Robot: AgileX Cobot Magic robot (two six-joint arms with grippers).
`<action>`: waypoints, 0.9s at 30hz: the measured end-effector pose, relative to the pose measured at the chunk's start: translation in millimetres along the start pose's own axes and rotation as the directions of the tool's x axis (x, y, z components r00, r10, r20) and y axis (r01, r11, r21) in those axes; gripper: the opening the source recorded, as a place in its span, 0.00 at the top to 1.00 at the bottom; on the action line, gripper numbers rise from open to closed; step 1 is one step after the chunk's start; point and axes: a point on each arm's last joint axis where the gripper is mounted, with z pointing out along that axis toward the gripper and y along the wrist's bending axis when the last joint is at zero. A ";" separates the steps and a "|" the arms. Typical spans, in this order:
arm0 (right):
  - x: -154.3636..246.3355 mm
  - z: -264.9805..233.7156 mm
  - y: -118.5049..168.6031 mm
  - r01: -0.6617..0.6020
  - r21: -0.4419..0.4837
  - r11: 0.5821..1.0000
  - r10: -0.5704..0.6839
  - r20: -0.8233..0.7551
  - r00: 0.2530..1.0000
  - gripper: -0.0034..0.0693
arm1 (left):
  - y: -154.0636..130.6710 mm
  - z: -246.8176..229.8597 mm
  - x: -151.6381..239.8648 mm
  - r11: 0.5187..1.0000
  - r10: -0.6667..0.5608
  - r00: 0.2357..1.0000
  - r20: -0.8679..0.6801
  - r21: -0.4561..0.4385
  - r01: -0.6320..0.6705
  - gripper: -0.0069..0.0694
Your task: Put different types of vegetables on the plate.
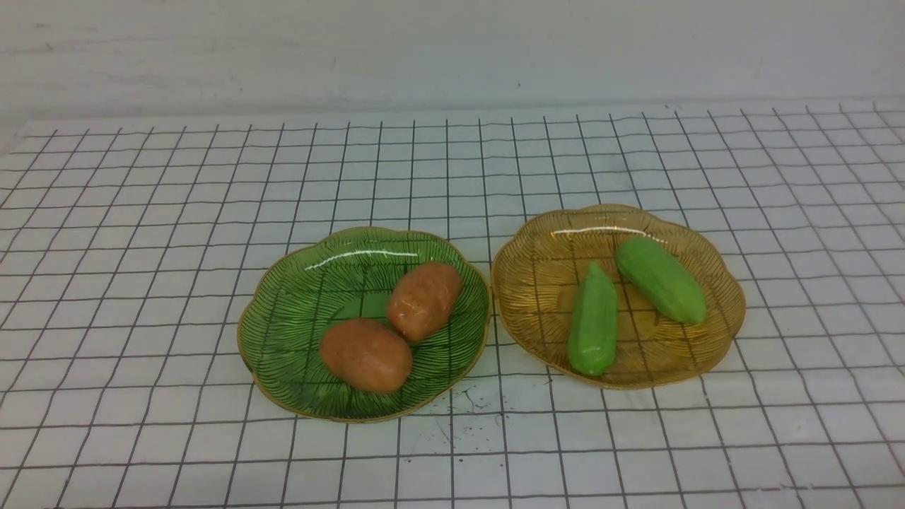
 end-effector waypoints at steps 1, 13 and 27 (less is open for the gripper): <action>0.0 0.0 0.0 0.000 0.001 1.000 0.000 0.000 1.000 0.97 | 0.1 0.0 0.0 1.000 0.002 1.000 0.000 -0.001 -0.002 0.92; 0.0 0.0 0.0 0.001 0.001 1.000 -0.001 0.000 1.000 0.97 | 0.2 0.0 0.1 1.000 0.006 1.000 -0.001 -0.002 -0.006 0.92; 0.0 0.0 0.0 0.003 0.001 1.000 -0.003 0.000 1.000 0.97 | 0.2 0.0 0.1 1.000 0.006 1.000 -0.001 -0.003 -0.006 0.92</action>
